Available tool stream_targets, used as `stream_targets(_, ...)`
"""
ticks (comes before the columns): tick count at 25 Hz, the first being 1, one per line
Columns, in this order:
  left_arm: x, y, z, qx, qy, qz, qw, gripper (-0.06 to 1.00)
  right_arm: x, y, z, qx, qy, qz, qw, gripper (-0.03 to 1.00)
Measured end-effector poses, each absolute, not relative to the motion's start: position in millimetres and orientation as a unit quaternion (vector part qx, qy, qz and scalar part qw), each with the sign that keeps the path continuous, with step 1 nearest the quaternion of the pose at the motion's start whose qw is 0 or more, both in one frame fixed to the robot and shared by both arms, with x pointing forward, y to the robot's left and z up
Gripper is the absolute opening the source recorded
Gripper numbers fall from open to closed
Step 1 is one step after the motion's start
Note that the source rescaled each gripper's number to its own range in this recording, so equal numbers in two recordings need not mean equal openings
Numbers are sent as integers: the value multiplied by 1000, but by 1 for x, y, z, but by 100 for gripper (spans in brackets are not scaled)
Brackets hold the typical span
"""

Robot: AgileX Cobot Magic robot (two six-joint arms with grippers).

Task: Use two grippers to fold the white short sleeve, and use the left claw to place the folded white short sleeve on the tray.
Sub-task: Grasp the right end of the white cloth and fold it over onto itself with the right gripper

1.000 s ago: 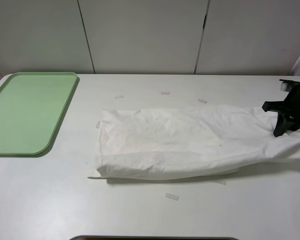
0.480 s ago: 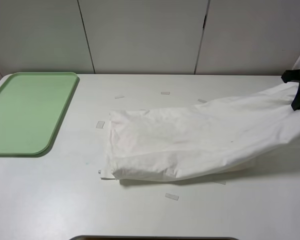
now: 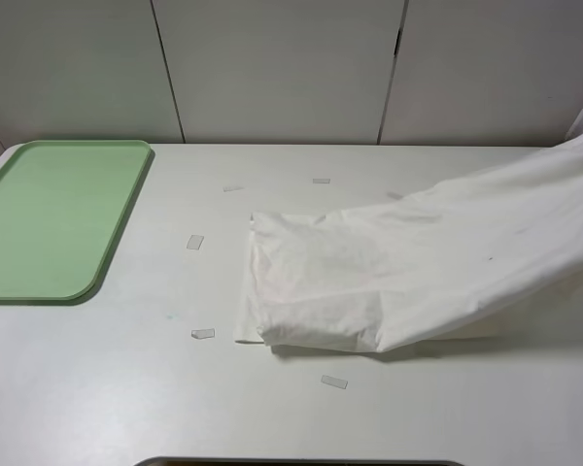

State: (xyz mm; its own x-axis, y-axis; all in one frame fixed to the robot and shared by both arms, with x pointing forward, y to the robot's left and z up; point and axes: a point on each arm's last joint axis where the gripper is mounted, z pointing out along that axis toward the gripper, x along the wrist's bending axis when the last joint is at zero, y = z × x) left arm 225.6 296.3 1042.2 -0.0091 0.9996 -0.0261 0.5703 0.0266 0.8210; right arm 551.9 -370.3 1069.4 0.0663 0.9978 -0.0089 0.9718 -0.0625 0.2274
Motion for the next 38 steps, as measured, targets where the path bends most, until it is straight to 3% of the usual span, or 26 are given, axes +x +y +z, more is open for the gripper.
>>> stream_targets(8, 226, 296, 1042, 619, 634, 321, 334, 98, 559, -377, 1120, 719, 670, 91, 160, 10)
stream_targets(15, 226, 296, 1042, 619, 634, 321, 334, 98, 558, -373, 1125, 714, 674, 91, 168, 10)
stream_targets(17, 226, 296, 1042, 619, 634, 321, 334, 98, 563, -347, 1125, 683, 705, 81, 175, 10)
stream_targets(22, 226, 296, 1042, 619, 634, 321, 334, 98, 560, -318, 1101, 647, 741, 19, 180, 10)
stream_targets(27, 226, 296, 1042, 619, 634, 321, 334, 98, 557, -331, 1058, 649, 734, -55, 191, 10)
stream_targets(38, 226, 296, 1042, 619, 634, 321, 334, 98, 581, -333, 994, 659, 727, -75, 178, 10)
